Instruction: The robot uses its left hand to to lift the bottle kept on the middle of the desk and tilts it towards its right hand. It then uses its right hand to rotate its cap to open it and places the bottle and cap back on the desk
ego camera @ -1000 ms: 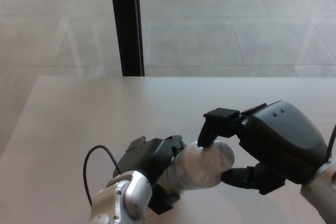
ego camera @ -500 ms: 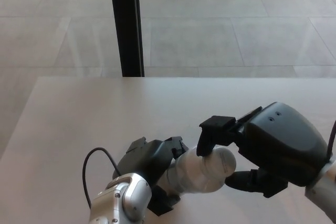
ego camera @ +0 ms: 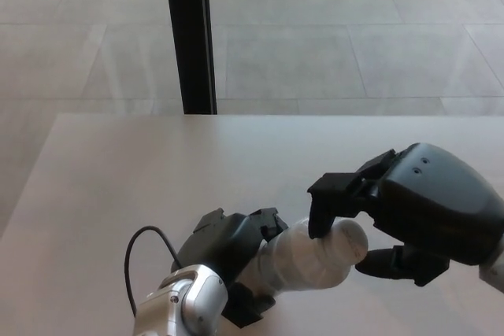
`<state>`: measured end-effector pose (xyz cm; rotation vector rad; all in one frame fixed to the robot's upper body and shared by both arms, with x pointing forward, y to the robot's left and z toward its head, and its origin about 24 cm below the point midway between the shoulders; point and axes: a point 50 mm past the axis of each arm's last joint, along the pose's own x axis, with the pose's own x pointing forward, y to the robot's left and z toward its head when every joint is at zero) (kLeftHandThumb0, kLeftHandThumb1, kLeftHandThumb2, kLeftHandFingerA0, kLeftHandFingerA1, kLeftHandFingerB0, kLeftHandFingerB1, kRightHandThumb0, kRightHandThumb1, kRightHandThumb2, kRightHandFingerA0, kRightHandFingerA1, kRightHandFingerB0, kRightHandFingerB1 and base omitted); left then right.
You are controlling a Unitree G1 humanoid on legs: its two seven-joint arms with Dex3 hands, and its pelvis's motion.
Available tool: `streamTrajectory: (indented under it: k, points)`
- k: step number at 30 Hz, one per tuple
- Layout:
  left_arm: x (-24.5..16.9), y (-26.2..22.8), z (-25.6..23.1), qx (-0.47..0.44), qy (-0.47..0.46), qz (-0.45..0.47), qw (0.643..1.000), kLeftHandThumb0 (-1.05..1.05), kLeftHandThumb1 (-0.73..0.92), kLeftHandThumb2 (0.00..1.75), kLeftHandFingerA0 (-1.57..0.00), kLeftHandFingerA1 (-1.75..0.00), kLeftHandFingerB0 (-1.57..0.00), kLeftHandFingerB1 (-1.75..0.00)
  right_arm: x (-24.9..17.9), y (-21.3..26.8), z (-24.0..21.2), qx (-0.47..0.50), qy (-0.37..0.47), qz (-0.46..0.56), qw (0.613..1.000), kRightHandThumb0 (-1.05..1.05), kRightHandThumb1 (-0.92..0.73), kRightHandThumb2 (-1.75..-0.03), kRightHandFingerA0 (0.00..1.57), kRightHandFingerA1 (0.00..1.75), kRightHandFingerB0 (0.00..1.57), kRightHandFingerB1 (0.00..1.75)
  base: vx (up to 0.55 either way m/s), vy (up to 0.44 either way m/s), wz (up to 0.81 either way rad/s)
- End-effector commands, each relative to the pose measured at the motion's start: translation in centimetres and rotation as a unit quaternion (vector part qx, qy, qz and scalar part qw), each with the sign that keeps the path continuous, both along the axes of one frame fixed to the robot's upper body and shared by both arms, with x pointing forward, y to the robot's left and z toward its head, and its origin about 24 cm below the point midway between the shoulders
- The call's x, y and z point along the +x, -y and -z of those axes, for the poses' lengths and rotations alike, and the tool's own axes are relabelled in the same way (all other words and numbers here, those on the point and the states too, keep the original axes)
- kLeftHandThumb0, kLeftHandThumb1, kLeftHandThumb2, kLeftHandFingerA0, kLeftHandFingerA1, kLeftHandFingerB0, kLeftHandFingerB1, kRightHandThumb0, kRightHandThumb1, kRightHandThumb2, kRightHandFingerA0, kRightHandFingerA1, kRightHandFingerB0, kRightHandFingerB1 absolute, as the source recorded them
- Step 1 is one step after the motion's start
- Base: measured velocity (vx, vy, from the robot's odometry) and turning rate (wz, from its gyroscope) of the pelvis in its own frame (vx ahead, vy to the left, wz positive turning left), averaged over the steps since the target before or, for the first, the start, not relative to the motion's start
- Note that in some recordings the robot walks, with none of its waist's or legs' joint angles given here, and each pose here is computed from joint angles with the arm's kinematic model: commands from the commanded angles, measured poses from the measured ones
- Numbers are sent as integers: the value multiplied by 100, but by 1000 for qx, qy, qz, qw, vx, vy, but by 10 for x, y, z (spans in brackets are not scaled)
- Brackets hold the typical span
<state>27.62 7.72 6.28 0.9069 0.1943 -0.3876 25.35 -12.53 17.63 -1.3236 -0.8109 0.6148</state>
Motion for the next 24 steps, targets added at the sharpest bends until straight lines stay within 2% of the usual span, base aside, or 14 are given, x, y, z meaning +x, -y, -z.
streamTrajectory:
  k: [1,7,8,9,10,11,15,16,17,18,20,21,22,24]
  points:
    - [-9,-23,35,44,-73,-37,996,18,72,87,-71,-158,-67,-115,-3,5,-24,-3,47,-66,997,-23,-48,-102,87,175,77,156,0,0,0]
    - [-9,-21,34,44,-78,-40,995,17,73,89,-75,-160,-66,-116,-5,2,-23,-1,64,-101,993,-24,-46,-104,85,175,75,164,0,0,0]
    - [-9,-21,34,38,-84,-46,995,17,69,94,-94,-153,-69,-112,-6,2,-23,0,68,-110,992,-23,-47,-104,85,175,74,165,0,0,0]
    - [-10,-22,34,34,-77,-43,996,19,67,97,-73,-167,-66,-122,-8,0,-23,-10,93,-124,988,-24,-52,-92,86,175,77,155,0,0,0]
    - [-9,-23,35,34,-77,-42,996,18,66,99,-72,-167,-66,-124,-9,-1,-23,-11,102,-128,986,-24,-54,-94,106,166,81,133,0,0,0]
    - [-9,-23,35,34,-78,-42,995,17,65,101,-72,-168,-66,-125,-10,-3,-23,-8,113,-135,984,-26,-49,-89,86,174,84,128,0,0,0]
    - [-10,-23,35,44,-71,-28,996,12,71,90,-72,-162,-67,-119,-11,-6,-22,-5,135,-150,979,-28,-47,-90,91,168,90,113,0,0,0]
    - [-10,-24,34,43,-73,-30,996,9,72,89,-86,-143,-71,-105,-11,-6,-22,-12,149,-167,975,-30,-51,-90,92,164,88,109,0,0,0]
    - [-11,-25,34,39,-71,-30,996,11,71,90,-70,-152,-68,-111,-11,-6,-23,-19,159,-176,971,-29,-50,-91,89,162,87,114,0,0,0]
    - [-10,-25,35,40,-77,-32,996,12,71,93,-87,-146,-70,-108,-12,-6,-24,-28,166,-183,969,-30,-51,-92,89,154,86,107,0,0,0]
    - [-11,-25,35,32,-72,-31,996,14,68,97,-90,-147,-74,-112,-12,-5,-24,-24,168,-200,965,-29,-46,-91,90,148,87,101,0,0,0]
    - [-11,-26,35,29,-75,-36,996,13,69,96,-71,-159,-67,-119,-13,-4,-25,-28,176,-210,961,-31,-49,-86,90,149,86,98,0,0,0]
    - [-11,-26,35,33,-75,-35,996,13,70,93,-90,-147,-70,-104,-13,-4,-25,-30,181,-221,958,-33,-52,-83,90,148,86,95,0,0,0]
    - [-11,-26,36,34,-75,-33,996,13,72,90,-90,-147,-71,-105,-13,-2,-26,-44,192,-229,953,-35,-55,-79,88,149,82,95,0,0,0]
